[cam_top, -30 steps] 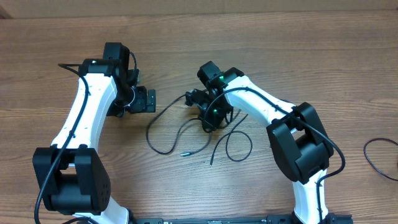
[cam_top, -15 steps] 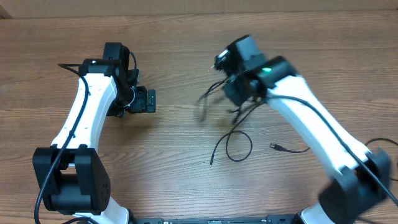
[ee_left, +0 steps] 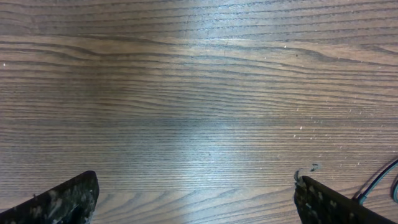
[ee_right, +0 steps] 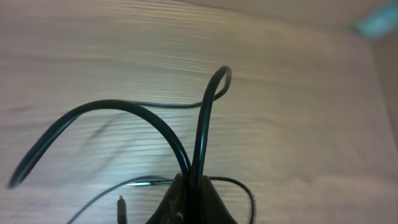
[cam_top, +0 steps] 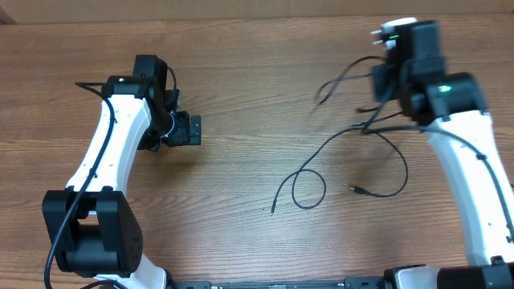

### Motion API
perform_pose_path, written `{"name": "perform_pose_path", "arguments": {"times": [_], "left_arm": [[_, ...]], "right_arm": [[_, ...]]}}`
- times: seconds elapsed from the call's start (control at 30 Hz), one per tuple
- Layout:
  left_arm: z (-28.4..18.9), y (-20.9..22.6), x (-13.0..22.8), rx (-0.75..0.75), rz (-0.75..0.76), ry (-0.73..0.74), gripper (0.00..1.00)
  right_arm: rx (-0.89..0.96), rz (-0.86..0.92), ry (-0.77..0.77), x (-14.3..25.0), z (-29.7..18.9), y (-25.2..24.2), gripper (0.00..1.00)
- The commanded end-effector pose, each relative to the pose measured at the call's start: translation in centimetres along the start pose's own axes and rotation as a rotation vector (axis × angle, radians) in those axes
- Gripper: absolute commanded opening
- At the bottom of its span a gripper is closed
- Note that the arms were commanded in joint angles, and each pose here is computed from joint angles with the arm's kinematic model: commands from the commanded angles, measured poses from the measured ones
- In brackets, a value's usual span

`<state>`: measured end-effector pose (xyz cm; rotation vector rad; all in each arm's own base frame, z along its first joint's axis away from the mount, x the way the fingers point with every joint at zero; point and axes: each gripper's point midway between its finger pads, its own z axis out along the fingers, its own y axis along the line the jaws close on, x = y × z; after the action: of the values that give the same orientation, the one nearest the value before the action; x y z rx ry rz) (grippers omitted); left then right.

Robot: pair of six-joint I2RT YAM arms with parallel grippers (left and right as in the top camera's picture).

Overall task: Untangle cables
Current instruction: 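Grasp the black cable bundle with the right gripper, then carry the cable bundle with the right gripper off the table's right edge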

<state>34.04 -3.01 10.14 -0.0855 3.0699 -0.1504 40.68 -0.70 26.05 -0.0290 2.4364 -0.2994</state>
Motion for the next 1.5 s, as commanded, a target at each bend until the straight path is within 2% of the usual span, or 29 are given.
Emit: {"name": "perform_pose_path", "arguments": {"times": [0.0, 0.37, 0.53, 0.83, 1.1, 1.23, 1.47], "left_arm": [[-0.5, -0.2, -0.3, 0.01, 0.015, -0.019, 1.0], [-0.5, -0.2, -0.3, 0.01, 0.015, -0.019, 1.0], [-0.5, -0.2, -0.3, 0.01, 0.015, -0.019, 0.99], [-0.5, -0.2, -0.3, 0.01, 0.015, -0.019, 1.0], [-0.5, -0.2, -0.3, 0.01, 0.015, -0.019, 1.0], [-0.5, -0.2, -0.3, 0.01, 0.015, -0.019, 0.99], [-0.5, -0.2, -0.3, 0.01, 0.015, -0.019, 1.0]], "right_arm": [[0.098, 0.242, -0.036, -0.3, -0.9, -5.8, 0.04], [0.257, 0.523, -0.035, 2.8, -0.6, -18.1, 0.04], [0.288, 0.637, -0.08, 3.4, -1.1, -21.6, 0.04], [0.365, 0.713, -0.205, 3.0, -2.4, -26.9, 0.04], [0.422, 0.66, -0.399, -0.6, -3.5, -30.5, 0.04], [0.458, 0.601, -0.353, 0.0, -1.7, -31.2, 0.04], [0.539, 0.675, -0.139, 6.3, 4.2, -33.7, 0.04]]}}
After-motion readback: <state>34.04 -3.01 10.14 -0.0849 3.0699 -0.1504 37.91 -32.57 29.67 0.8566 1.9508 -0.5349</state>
